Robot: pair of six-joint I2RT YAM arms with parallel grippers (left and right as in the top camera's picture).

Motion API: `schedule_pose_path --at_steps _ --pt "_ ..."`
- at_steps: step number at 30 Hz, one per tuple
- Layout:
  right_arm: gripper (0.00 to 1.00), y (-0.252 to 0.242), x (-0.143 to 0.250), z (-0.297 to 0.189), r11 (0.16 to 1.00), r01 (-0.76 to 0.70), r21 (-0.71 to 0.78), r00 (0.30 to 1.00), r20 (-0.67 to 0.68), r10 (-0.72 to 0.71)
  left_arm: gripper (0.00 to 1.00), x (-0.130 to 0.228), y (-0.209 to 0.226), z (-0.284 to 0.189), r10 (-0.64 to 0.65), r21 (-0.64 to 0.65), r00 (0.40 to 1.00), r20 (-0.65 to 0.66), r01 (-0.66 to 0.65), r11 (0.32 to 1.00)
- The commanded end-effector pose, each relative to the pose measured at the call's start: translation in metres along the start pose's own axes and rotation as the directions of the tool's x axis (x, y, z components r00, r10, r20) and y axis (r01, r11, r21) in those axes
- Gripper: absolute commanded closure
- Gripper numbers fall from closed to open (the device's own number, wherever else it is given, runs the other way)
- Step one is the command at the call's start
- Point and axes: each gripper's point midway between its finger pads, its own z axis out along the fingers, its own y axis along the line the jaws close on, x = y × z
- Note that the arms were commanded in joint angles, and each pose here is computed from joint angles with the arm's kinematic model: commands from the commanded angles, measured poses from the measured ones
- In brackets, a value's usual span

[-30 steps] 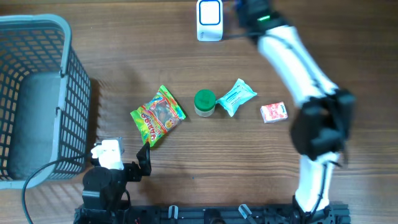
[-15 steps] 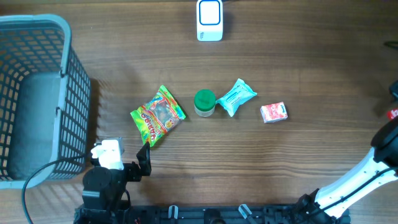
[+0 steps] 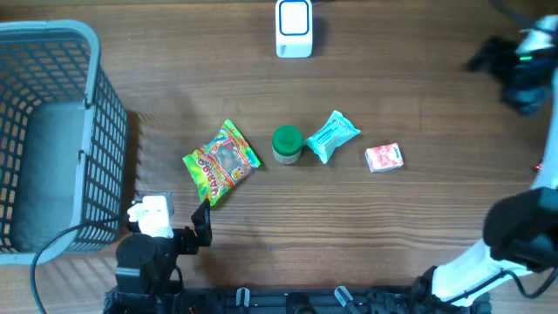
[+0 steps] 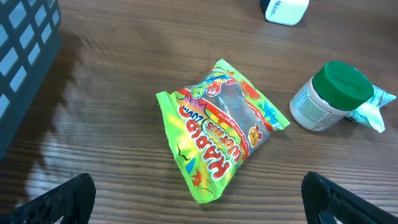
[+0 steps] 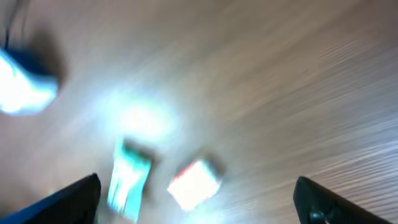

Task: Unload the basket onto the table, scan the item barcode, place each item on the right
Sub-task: 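Carry the Nescafe stick to the table's right edge and release, then lower the right gripper onto the red Kleenex tissue pack and grasp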

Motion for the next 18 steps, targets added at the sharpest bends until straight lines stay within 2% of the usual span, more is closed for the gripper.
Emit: schedule_pose_path --at_steps 1,2,3,4,6,8,10,14,18 --pt "0.0 0.033 0.064 0.034 0.994 0.104 -0.045 0.963 -0.246 -0.112 0.0 0.001 -0.002 0.0 -0.003 0.014 1.0 0.002 0.003 1.0" --pt "0.03 0.043 0.084 0.042 0.99 0.128 -0.059 0.942 -0.305 -0.14 0.0 0.001 -0.002 0.0 -0.003 0.013 1.0 0.002 0.003 1.0" --pt "0.24 0.055 0.101 0.053 0.984 0.166 -0.07 0.92 -0.347 -0.18 0.0 0.001 -0.002 0.0 -0.003 0.014 1.0 0.002 0.003 1.0" --pt "0.51 0.064 0.113 0.066 0.974 0.215 -0.074 0.905 -0.36 -0.227 0.0 0.001 -0.002 0.0 -0.003 0.013 1.0 0.002 0.003 1.0" --pt "0.95 0.072 0.123 0.094 0.954 0.295 -0.047 0.893 -0.341 -0.293 0.0 0.001 -0.002 0.0 -0.003 0.014 1.0 0.002 0.003 1.0" --pt "0.96 0.068 0.129 0.133 0.952 0.304 0.033 0.913 -0.296 -0.281 0.0 0.001 -0.002 0.0 -0.003 0.014 1.0 0.002 0.003 1.0" --pt "0.96 0.068 0.13 0.168 0.95 0.309 0.036 0.929 -0.226 -0.293 0.0 0.001 -0.002 0.0 -0.003 0.013 1.0 0.002 0.003 1.0" --pt "0.96 0.074 0.126 0.189 0.952 0.306 0.007 0.941 -0.154 -0.301 0.0 0.001 -0.002 0.0 -0.003 0.013 1.0 0.002 0.003 1.0" --pt "0.96 0.044 0.132 0.194 0.944 0.302 0.132 0.944 -0.179 -0.277 0.0 0.001 -0.002 0.0 -0.003 0.014 1.0 0.002 0.003 1.0"
